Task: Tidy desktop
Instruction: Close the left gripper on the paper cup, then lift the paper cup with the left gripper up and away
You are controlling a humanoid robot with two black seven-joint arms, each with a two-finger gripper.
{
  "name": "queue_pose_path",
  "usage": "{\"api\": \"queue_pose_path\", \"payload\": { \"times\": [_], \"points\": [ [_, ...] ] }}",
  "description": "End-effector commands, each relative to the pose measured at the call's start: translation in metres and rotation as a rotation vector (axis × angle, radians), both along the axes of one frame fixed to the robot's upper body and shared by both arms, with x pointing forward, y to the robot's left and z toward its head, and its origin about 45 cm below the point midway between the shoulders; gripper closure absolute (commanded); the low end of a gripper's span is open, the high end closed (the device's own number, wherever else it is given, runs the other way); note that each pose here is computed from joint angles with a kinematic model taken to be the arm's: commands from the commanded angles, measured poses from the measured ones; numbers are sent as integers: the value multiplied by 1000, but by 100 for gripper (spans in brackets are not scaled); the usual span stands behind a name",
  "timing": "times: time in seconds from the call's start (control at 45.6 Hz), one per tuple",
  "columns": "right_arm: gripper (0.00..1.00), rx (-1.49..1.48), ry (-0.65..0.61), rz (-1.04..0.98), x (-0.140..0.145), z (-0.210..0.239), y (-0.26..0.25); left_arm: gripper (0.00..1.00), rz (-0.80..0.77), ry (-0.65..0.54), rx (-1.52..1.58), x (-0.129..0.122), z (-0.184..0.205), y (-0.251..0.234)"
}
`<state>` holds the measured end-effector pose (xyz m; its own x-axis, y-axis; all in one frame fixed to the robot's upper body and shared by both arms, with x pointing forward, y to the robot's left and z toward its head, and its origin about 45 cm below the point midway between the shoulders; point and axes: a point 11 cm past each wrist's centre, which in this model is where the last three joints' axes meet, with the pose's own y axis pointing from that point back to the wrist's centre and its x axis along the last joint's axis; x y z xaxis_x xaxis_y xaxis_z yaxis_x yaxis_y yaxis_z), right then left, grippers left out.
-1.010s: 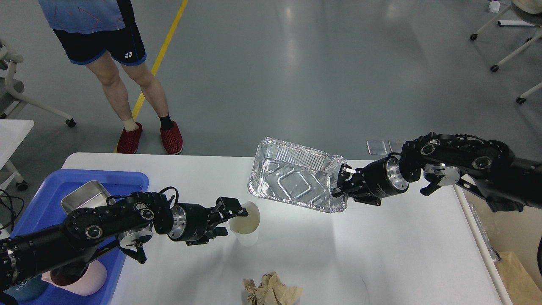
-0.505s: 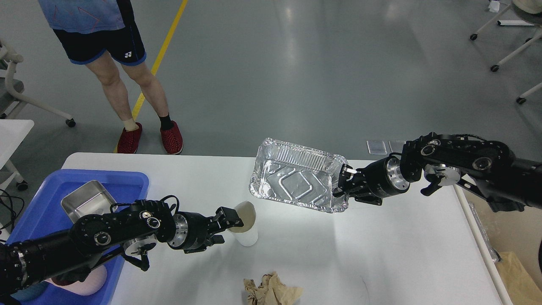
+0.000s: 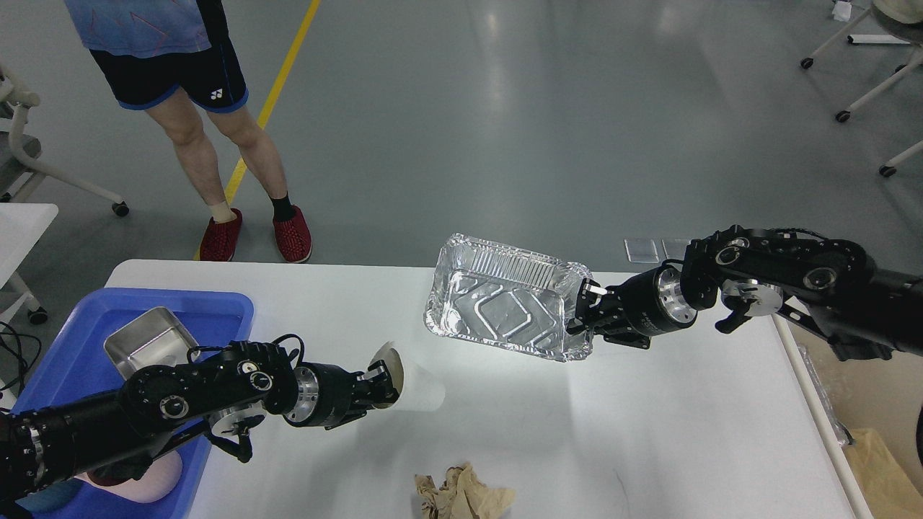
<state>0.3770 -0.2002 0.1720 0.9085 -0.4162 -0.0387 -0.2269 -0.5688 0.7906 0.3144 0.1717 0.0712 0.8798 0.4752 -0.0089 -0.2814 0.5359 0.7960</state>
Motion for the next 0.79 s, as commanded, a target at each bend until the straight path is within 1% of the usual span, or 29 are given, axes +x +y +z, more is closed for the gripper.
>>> {"api": "queue_pose_path", "payload": {
  "times": [0.0, 0.088, 0.198, 0.417, 0.527, 0.658, 0.768],
  "points": [
    [100, 0, 0, 0, 0, 0, 0, 100, -3, -4, 3, 1, 3, 3],
    [100, -1, 0, 1, 0, 0, 0, 100, 2, -2, 29, 1, 9, 16],
    [100, -2, 1, -1, 0, -1, -1, 100, 12, 3, 60, -6, 24, 46],
    [100, -2, 1, -3, 0, -1, -1, 100, 59, -1, 102, -32, 71, 120],
    [100, -3, 0, -5, 0, -2, 0, 100, 92, -28, 127, -44, 109, 159],
    [100, -5, 2, -7, -1, -4, 0, 100, 105, -90, 140, -40, 157, 189],
    [100, -3, 2, -3, -1, -4, 2, 100, 108, -163, 146, -30, 199, 209]
  ]
}}
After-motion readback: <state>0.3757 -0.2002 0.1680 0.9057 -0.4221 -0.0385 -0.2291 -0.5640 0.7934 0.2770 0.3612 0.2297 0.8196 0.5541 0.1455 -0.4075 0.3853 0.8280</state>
